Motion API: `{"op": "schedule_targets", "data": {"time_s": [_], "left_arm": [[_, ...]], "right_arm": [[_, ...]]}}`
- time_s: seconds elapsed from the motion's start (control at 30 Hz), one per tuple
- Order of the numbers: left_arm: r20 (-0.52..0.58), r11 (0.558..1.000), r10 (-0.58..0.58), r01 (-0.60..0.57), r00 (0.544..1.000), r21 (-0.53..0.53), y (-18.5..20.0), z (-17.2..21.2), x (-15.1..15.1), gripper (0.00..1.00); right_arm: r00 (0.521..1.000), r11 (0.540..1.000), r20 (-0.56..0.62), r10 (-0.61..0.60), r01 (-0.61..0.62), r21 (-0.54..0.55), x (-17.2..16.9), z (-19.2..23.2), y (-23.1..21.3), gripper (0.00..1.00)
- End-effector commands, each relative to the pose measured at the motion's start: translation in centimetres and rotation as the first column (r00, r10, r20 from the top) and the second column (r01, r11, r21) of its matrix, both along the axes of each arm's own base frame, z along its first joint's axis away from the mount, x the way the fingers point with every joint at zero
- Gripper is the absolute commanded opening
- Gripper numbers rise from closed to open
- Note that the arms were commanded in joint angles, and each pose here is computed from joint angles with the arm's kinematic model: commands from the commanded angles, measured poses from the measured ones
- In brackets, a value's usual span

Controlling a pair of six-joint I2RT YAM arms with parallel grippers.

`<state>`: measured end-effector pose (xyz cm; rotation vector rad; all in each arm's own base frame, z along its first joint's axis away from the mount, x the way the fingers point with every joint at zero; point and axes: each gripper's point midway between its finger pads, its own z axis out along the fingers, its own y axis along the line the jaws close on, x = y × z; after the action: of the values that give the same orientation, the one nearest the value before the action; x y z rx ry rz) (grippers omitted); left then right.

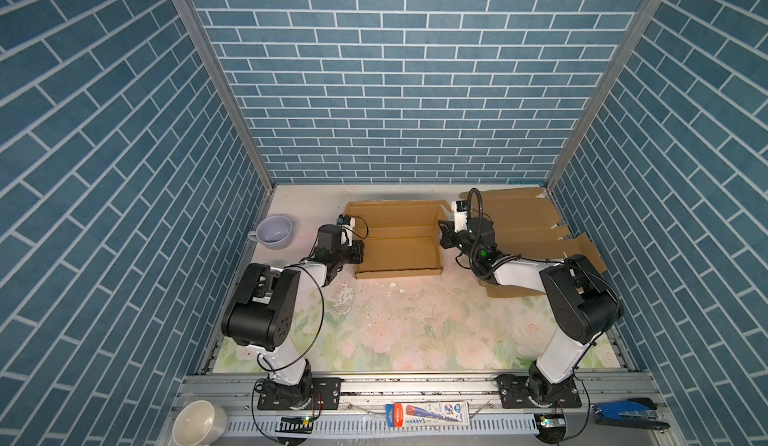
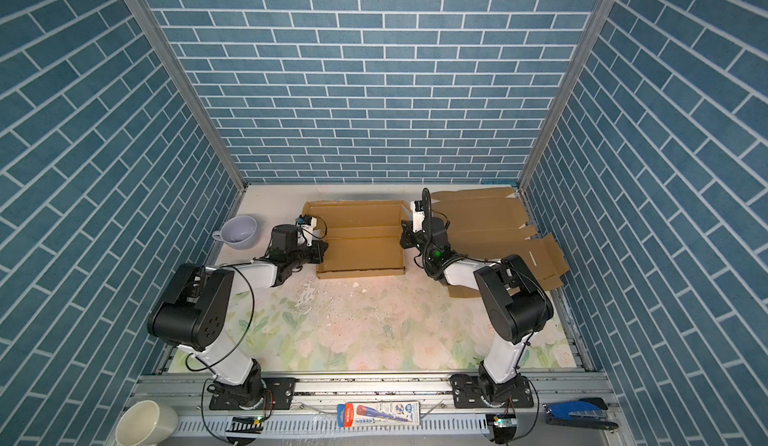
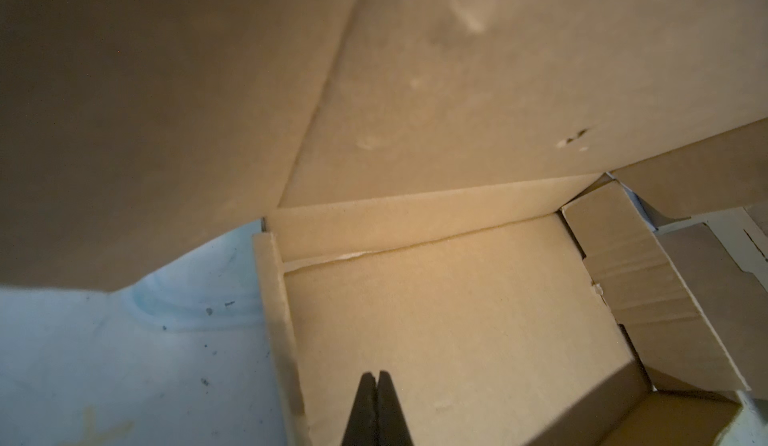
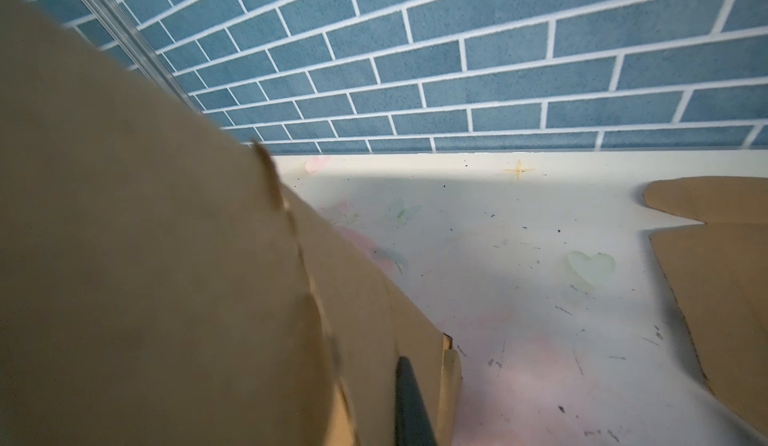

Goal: Fold the paper box

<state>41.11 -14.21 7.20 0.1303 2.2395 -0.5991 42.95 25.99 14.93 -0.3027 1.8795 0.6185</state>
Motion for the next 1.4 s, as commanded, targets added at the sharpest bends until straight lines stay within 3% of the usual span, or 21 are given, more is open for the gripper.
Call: {"op": "schedule_targets", "data": {"time_s": [0.0, 0.13, 0.37, 0.67, 0.8, 1.13, 1.23, 1.37], "left_arm": [[0.019, 0.999, -0.025, 0.024, 1.000, 0.035, 0.0, 2.9, -0.1, 0.07], [0.015, 0.999, -0.015, 0.014, 1.000, 0.049, 1.3, 4.5, -0.8, 0.19], [0.065, 0.999, -0.036, 0.033, 0.997, 0.039, 2.8, 7.5, -1.2, 0.42], [0.170, 0.998, -0.061, 0.056, 0.983, 0.036, 3.5, 9.8, 1.7, 0.55], [0.203, 1.000, -0.016, 0.018, 0.979, -0.007, 5.9, 10.7, 3.9, 0.58], [0.311, 0.983, -0.164, 0.182, 0.936, -0.029, 5.2, 12.4, 7.6, 0.62], [0.311, 0.978, -0.181, 0.205, 0.933, -0.048, 5.2, 12.3, 8.7, 0.58], [0.289, 0.967, -0.202, 0.237, 0.936, -0.091, 4.5, 11.7, 9.2, 0.46]], "right_arm": [[1.000, 0.992, 0.024, -0.014, 0.017, -0.122, 0.6, 0.3, -0.6, 0.00], [0.999, 0.982, 0.044, 0.022, -0.013, -0.191, 0.9, 0.8, -0.9, 0.00], [0.996, 0.974, 0.055, 0.073, -0.059, -0.220, 1.2, 1.2, -0.5, 0.00], [0.995, 0.975, 0.057, 0.079, -0.065, -0.212, 1.4, 1.2, -0.3, 0.00], [0.995, 0.975, 0.052, 0.090, -0.077, -0.208, 1.4, 1.3, -0.3, 0.00], [0.990, 0.971, 0.036, 0.138, -0.128, -0.202, 1.8, 1.7, -0.1, 0.00], [0.988, 0.968, 0.030, 0.153, -0.143, -0.204, 1.9, 1.7, 0.0, 0.00], [0.987, 0.967, 0.031, 0.157, -0.148, -0.206, 2.2, 1.9, 0.2, 0.00]]}}
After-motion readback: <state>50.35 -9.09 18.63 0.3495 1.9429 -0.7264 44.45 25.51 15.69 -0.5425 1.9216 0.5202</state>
